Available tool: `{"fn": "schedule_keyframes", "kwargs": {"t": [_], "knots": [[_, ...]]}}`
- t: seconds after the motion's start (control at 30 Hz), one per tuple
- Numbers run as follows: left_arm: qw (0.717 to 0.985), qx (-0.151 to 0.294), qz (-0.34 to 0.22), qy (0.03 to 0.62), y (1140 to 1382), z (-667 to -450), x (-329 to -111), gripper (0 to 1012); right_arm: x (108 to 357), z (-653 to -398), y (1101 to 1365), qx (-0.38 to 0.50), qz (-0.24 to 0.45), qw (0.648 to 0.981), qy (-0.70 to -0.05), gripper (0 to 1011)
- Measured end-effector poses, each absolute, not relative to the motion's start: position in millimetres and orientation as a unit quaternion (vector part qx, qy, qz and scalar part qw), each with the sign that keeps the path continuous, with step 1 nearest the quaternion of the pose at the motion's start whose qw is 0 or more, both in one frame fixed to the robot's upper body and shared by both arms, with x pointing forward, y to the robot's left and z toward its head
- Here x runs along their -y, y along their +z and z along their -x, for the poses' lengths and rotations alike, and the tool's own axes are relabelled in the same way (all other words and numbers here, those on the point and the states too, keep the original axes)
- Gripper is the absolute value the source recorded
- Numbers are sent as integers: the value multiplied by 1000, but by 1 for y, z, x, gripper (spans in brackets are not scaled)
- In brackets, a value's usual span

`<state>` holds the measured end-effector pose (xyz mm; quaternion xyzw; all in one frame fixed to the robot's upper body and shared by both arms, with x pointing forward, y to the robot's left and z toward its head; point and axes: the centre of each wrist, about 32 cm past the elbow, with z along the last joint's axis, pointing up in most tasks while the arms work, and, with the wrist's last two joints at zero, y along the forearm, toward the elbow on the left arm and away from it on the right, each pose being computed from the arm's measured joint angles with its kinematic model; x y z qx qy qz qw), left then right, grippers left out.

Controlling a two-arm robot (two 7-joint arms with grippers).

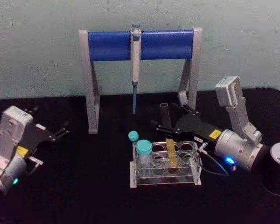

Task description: Pick up the test tube from the test tube rack, shake it, then place it back into the test tube rack.

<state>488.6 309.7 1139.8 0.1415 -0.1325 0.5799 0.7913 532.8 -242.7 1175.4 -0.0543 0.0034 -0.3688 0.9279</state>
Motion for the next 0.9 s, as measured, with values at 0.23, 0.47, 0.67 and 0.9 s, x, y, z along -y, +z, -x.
{"fn": "schedule_keyframes", "kwargs": {"t": [0.23,0.47,0.67,0.9], "knots": [[791,132,-141,580,1140,-489,-310,1001,243,-532,1175,-9,50,929,-367,1000],[791,132,-141,580,1140,-489,-310,1001,243,-532,1175,-9,51,929,-367,1000],[791,132,-141,580,1140,-489,-310,1001,243,-532,1175,-9,51,929,-367,1000],[791,132,-141,580,1140,-489,-310,1001,243,-532,1175,-9,51,929,-367,928]]}}
